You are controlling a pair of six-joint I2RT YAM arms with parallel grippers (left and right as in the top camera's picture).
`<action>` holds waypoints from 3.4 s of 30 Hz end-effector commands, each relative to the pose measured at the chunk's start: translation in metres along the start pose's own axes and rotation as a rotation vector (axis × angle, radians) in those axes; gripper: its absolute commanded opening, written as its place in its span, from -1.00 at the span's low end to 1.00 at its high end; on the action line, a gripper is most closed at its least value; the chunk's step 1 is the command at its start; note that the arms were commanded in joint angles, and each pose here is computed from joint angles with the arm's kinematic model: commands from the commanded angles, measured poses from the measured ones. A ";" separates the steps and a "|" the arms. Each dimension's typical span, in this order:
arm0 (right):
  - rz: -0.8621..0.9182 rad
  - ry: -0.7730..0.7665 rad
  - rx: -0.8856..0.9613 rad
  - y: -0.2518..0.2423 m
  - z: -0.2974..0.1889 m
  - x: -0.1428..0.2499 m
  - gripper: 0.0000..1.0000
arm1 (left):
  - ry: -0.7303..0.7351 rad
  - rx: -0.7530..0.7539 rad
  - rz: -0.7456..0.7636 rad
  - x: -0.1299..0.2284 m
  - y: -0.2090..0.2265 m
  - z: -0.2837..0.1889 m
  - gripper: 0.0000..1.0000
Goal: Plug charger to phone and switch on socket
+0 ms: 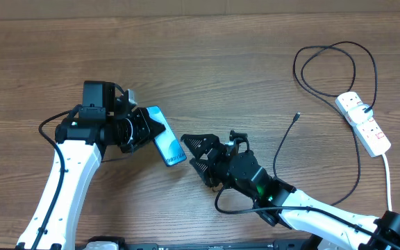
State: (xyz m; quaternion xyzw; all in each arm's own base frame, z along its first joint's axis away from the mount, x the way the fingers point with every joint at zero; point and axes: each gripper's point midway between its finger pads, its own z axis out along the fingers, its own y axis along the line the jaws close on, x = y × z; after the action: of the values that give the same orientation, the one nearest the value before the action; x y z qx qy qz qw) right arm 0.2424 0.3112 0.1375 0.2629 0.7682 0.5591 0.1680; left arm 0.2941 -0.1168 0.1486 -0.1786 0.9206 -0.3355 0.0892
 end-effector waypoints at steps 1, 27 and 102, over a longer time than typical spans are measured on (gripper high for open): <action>-0.472 -0.044 0.001 0.006 -0.001 -0.014 0.99 | 0.081 0.101 0.122 0.015 -0.016 -0.001 -0.92; -0.472 -0.479 0.932 -0.063 -0.154 -0.246 0.87 | 0.170 0.137 0.181 0.037 -0.017 -0.004 -0.92; -0.518 0.100 1.062 -0.203 -0.081 -0.197 -0.92 | 0.139 0.169 0.141 0.027 -0.026 -0.004 -0.92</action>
State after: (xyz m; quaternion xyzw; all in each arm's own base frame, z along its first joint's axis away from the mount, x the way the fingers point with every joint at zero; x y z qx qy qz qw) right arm 0.3505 0.0795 -0.0029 0.0997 0.9770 0.0474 0.1825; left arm 0.2751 -0.1374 0.1583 -0.0867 0.9128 -0.3934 0.0664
